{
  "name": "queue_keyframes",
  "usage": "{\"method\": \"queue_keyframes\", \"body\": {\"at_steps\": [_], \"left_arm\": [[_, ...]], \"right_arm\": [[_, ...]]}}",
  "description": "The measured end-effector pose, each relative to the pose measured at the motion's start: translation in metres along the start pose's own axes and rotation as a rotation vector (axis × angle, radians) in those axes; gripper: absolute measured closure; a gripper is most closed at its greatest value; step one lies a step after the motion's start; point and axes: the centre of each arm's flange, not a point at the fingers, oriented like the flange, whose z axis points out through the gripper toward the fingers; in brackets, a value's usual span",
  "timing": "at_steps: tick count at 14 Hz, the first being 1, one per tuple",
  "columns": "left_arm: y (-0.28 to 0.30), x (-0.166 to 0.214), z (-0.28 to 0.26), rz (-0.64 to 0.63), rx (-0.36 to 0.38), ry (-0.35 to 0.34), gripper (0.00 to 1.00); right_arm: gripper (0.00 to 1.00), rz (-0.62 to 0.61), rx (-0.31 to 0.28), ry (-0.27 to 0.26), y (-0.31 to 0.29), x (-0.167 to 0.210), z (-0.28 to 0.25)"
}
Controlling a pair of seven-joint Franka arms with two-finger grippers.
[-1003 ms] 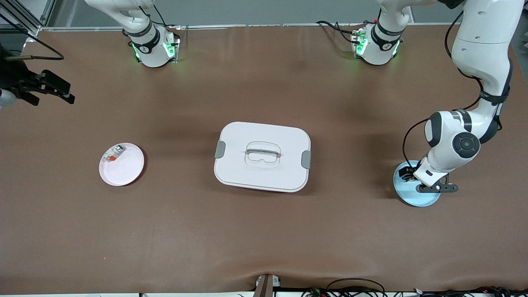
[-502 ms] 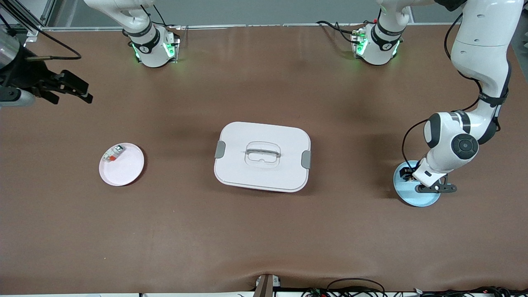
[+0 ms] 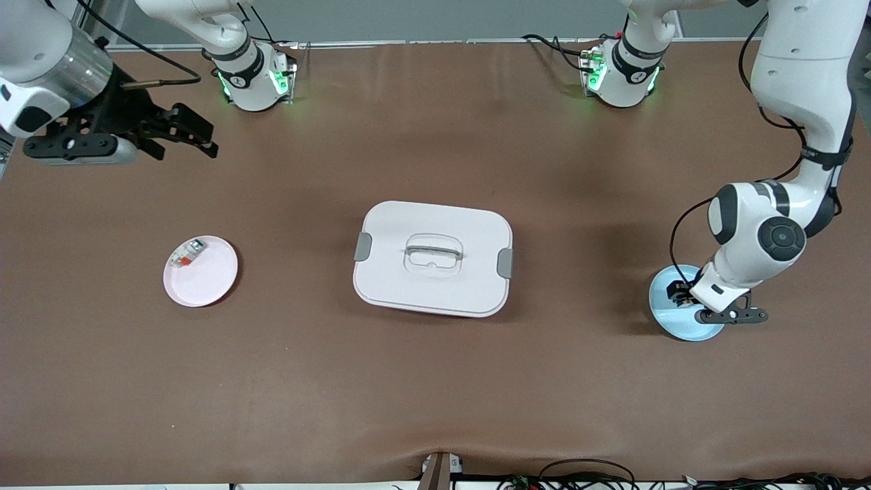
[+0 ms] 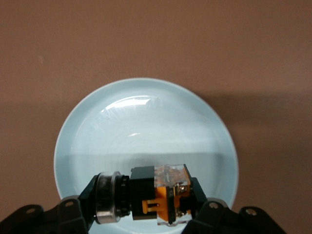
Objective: Transfer orange switch to right arm and place
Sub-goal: 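Lift the switch with the left gripper while the right gripper approaches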
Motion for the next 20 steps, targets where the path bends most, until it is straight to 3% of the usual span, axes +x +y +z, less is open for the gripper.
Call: {"method": "queue_keyframes", "body": {"at_steps": [3, 7, 10, 15, 20], "left_arm": [[0.012, 0.007, -0.058, -0.026, -0.042, 0.004, 0.26], [0.029, 0.009, -0.123, -0.072, -0.083, -0.02, 0.26], [0.067, 0.015, -0.16, -0.133, -0.107, -0.032, 0.26], [0.14, 0.021, -0.228, -0.257, -0.224, -0.068, 0.26], [0.219, 0.011, -0.283, -0.436, -0.35, -0.095, 0.26]], "right_arm": [[0.0, 0.02, 0.033, -0.02, -0.016, -0.002, 0.008], [0.0, -0.012, 0.033, -0.035, -0.05, -0.012, 0.031], [0.0, -0.002, 0.109, -0.069, -0.065, -0.016, 0.046], [0.0, 0.025, 0.17, -0.038, -0.091, -0.022, 0.063], [0.0, 0.063, 0.308, -0.002, -0.113, -0.026, 0.079]]}}
